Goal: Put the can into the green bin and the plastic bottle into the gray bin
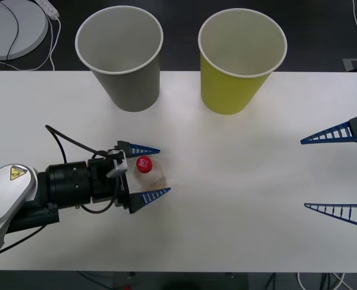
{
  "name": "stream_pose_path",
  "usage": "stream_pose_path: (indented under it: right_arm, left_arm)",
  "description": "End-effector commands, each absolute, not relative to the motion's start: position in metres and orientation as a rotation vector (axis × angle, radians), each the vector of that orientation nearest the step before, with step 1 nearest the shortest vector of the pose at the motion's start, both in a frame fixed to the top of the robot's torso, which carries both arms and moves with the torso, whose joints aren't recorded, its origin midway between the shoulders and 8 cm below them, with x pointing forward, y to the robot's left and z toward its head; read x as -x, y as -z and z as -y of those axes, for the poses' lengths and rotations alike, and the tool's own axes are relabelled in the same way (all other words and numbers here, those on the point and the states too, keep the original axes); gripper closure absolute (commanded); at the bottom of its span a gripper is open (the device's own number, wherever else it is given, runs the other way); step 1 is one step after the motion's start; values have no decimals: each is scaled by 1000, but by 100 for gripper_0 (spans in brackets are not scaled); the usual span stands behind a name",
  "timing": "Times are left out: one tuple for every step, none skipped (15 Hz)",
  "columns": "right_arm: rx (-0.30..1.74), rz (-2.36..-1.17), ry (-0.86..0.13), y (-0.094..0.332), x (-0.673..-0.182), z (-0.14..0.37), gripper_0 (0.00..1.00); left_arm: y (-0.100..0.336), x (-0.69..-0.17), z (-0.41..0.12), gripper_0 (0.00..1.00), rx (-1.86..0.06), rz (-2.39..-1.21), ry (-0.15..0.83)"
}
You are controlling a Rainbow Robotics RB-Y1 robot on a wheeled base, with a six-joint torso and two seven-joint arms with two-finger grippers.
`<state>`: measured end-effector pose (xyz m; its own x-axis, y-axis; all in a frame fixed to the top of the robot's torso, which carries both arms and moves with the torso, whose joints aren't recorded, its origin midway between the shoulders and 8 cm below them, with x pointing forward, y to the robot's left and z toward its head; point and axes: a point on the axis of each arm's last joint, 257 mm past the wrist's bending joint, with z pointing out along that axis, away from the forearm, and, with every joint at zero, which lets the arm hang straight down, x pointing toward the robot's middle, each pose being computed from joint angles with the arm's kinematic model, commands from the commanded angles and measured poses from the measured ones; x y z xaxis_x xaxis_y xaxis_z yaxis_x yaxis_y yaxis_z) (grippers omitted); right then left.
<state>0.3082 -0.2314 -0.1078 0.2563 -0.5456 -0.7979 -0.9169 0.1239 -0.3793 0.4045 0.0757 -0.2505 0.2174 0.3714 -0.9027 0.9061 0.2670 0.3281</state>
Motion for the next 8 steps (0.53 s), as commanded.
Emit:
stream_pose_path:
  right_arm:
    - [1545,-1412,-475,108,-308,231,0]
    - [1545,-1412,-475,108,-308,231,0]
    - [1545,-1412,-475,108,-308,231,0]
    - [1545,-1412,-475,108,-308,231,0]
    - [1545,-1412,-475,108,-308,231,0]
    - [1545,-1412,-475,108,-308,231,0]
    - [1545,-1412,-475,108,-308,231,0]
    - [1545,-1412,-475,108,-308,231,0]
  left_arm:
    - [252,-403,-74,100,-1313,-1366,584]
    - [252,-402,-74,100,-1316,-1367,584]
    - [253,-402,-74,100,-1316,-1365,586]
    - [252,-401,-73,100,-1315,-1365,589]
    - [252,-402,-72,100,-1316,-1362,588]
    - [252,-401,-72,100,-1313,-1364,591]
    - [252,-401,-72,100,-1313,-1364,591]
    - [251,-401,-72,100,-1310,-1365,595]
